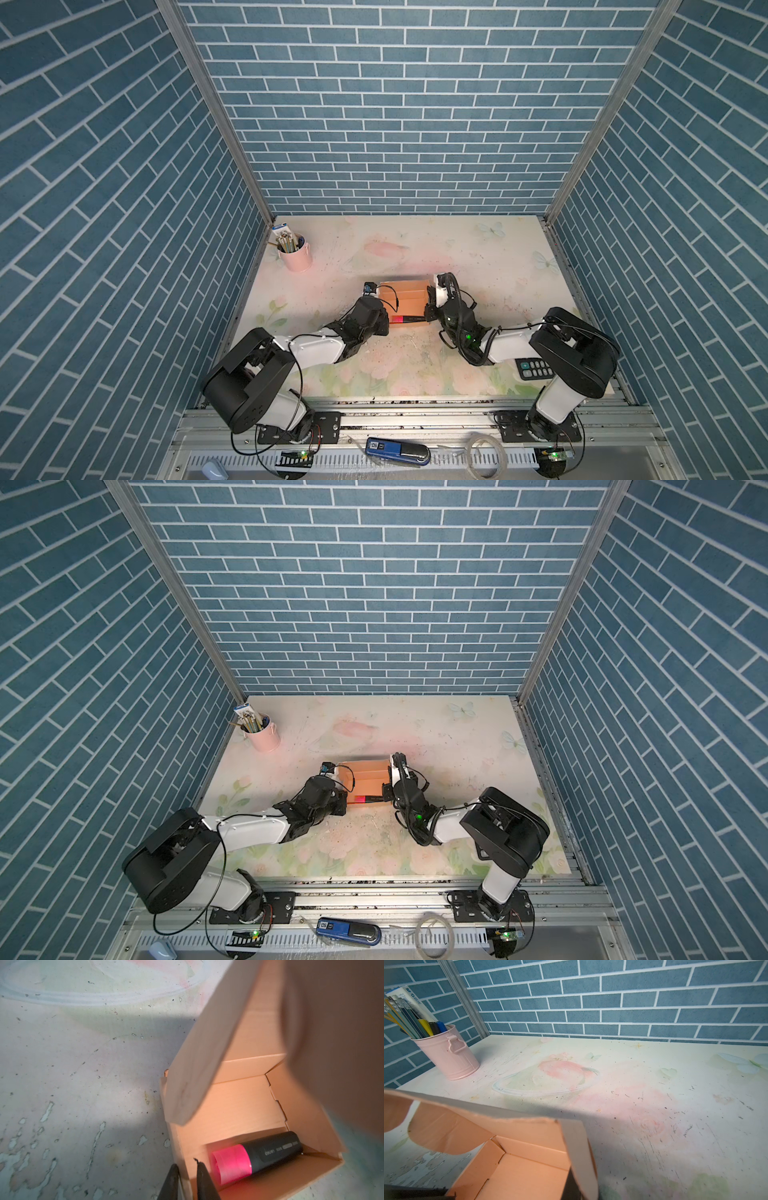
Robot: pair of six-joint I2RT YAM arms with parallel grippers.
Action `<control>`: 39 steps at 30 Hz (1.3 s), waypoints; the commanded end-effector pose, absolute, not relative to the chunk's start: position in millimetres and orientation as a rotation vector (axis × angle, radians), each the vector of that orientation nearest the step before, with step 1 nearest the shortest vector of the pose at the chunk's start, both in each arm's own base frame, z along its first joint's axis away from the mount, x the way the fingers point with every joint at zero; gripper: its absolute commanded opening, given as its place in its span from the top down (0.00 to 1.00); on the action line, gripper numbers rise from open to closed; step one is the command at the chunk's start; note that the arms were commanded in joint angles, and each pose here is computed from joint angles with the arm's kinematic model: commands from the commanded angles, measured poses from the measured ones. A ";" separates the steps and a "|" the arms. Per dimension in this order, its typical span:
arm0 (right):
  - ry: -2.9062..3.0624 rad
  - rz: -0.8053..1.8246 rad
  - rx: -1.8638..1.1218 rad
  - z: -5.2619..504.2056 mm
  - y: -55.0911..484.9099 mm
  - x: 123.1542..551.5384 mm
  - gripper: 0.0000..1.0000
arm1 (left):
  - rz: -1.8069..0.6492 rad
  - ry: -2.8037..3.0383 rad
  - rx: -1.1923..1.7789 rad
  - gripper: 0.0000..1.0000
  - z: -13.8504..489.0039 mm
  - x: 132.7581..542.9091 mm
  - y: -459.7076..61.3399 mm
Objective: Assemble paper box
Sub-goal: Fold the lid at the center of the table.
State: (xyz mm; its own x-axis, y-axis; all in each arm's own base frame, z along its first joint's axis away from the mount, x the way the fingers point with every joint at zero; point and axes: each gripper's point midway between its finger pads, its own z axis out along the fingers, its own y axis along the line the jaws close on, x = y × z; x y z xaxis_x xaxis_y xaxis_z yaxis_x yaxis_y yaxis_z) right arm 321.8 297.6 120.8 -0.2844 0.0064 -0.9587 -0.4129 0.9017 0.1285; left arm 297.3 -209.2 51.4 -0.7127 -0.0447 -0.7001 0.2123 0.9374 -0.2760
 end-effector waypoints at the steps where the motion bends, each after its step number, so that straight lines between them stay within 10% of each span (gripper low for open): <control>1: 1.933 0.385 -0.331 99.8 296.1 314.6 1.00 | -0.432 2.332 0.149 0.81 53.4 298.2 -214.7; 39: 2.003 0.339 -0.155 83.9 291.4 309.0 1.00 | -0.447 2.303 0.179 0.81 57.5 297.8 -235.1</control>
State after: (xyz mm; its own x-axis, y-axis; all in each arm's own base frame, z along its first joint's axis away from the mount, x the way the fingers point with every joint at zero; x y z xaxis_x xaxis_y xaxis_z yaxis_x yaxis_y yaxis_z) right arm 326.5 295.0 121.5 -0.3596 0.0948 -0.9283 -0.2634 0.9441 0.1984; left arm 298.6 -223.0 50.6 -0.7019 -0.0121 -0.7122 0.2280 0.9434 -0.2407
